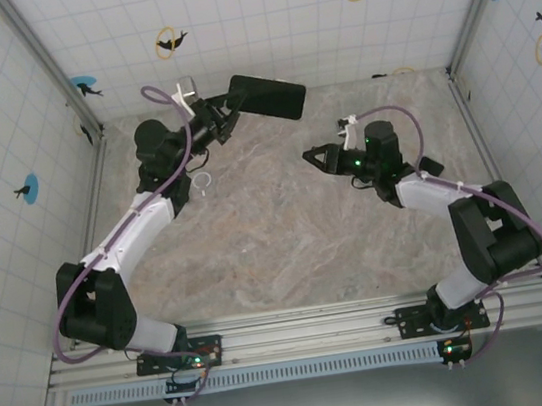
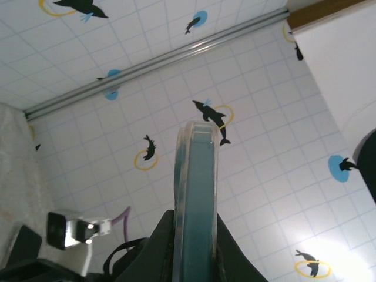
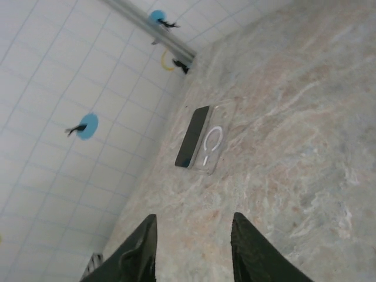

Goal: Take the phone out of the phone case

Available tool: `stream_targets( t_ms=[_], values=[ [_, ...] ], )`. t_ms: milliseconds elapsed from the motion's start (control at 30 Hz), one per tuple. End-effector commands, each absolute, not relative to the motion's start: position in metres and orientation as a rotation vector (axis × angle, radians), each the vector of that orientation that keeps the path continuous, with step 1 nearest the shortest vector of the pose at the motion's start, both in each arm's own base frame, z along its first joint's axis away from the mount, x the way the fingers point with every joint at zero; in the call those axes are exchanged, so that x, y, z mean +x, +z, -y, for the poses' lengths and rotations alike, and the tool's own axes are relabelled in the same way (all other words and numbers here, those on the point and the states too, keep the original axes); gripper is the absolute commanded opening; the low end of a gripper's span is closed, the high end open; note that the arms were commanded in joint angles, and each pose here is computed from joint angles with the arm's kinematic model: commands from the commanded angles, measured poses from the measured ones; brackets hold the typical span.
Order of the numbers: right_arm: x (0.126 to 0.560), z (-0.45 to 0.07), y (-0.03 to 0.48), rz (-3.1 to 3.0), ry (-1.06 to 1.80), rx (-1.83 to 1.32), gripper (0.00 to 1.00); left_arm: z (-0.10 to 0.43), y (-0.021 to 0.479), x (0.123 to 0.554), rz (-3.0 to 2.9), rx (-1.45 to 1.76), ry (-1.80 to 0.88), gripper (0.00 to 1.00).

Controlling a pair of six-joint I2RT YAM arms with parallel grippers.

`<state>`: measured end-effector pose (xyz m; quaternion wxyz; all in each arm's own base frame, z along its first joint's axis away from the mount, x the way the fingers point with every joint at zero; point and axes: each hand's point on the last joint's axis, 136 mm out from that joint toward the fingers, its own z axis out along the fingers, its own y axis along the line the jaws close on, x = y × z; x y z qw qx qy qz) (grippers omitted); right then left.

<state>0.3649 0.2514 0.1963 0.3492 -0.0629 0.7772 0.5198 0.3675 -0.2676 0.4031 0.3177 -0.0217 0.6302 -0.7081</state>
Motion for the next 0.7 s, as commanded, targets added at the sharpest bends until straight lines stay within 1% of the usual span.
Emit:
stream_targets(
  t_ms=[0,33,133,300,467,533,667],
  values=[
    [0.353,-0.254,0.244,-1.861,1.342,-0.430,0.44,0.267,0.424,0.355,-1.639,0.186,-1.701,0.00],
    [0.350,-0.252,0.248,-1.843,1.332,-0.482,0.46,0.267,0.421,0.354,-1.650,0.239,-1.658,0.00],
    [0.338,-0.252,0.262,-1.779,1.359,-0.607,0.48,0.265,0.416,0.351,-1.655,0.320,-1.613,0.00],
    [0.317,-0.255,0.280,-1.675,1.414,-0.742,0.58,0.257,0.412,0.354,-1.635,0.409,-1.568,0.00],
    [0.313,-0.258,0.318,-1.544,1.551,-0.609,0.63,0.256,0.405,0.356,-1.641,0.389,-1.600,0.00],
    [0.312,-0.263,0.329,-1.508,1.611,-0.541,0.64,0.255,0.402,0.356,-1.645,0.368,-1.617,0.00],
    [0.307,-0.280,0.338,-1.479,1.672,-0.516,0.65,0.255,0.400,0.356,-1.646,0.335,-1.649,0.00]
  ],
)
